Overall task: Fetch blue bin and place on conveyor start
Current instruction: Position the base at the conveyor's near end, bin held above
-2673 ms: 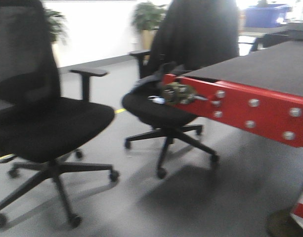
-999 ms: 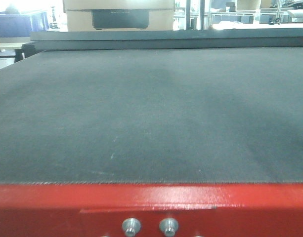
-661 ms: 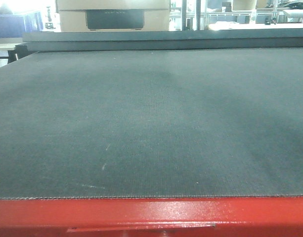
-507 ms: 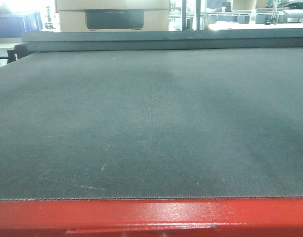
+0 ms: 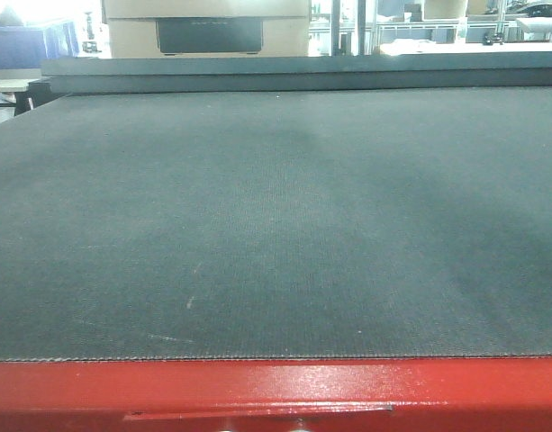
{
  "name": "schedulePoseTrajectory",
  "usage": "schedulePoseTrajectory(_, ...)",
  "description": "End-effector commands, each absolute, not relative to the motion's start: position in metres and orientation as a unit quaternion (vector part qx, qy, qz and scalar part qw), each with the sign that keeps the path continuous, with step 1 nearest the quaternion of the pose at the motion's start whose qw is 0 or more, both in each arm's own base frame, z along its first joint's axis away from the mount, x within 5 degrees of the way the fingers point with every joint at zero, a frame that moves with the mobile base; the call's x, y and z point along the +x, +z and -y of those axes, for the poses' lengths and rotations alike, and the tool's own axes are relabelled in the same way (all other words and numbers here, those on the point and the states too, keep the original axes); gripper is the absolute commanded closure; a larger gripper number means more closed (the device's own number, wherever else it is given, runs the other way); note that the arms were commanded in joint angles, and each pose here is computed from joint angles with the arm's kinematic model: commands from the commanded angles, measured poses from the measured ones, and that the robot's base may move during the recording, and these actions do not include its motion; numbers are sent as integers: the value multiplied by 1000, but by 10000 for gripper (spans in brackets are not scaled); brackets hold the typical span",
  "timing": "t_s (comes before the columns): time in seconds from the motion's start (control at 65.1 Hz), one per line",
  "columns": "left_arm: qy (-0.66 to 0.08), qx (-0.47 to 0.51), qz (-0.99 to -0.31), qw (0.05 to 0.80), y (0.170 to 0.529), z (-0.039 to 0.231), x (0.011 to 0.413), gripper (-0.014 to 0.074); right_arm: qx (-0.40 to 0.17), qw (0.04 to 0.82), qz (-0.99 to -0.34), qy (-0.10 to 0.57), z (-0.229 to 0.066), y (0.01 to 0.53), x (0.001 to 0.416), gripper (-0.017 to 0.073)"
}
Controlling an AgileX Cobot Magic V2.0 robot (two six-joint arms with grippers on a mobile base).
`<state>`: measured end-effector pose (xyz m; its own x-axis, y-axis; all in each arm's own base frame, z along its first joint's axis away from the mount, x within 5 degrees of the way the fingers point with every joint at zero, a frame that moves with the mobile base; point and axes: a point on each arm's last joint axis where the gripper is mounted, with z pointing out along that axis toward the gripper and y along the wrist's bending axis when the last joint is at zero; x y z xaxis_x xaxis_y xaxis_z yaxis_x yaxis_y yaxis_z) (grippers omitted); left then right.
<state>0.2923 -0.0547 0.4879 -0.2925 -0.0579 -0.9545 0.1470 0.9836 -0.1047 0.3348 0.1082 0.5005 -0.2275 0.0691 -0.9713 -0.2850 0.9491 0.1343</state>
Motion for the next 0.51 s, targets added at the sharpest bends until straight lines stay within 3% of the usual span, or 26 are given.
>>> schedulePoseTrajectory(0.0,-101,29,-782,615,499,56,285,705,-72,659,-734,149,-107,515,331,711)
schedulePoseTrajectory(0.492,-101,29,-782,615,499,56,285,705,-72,659,-734,149,-107,515,331,711)
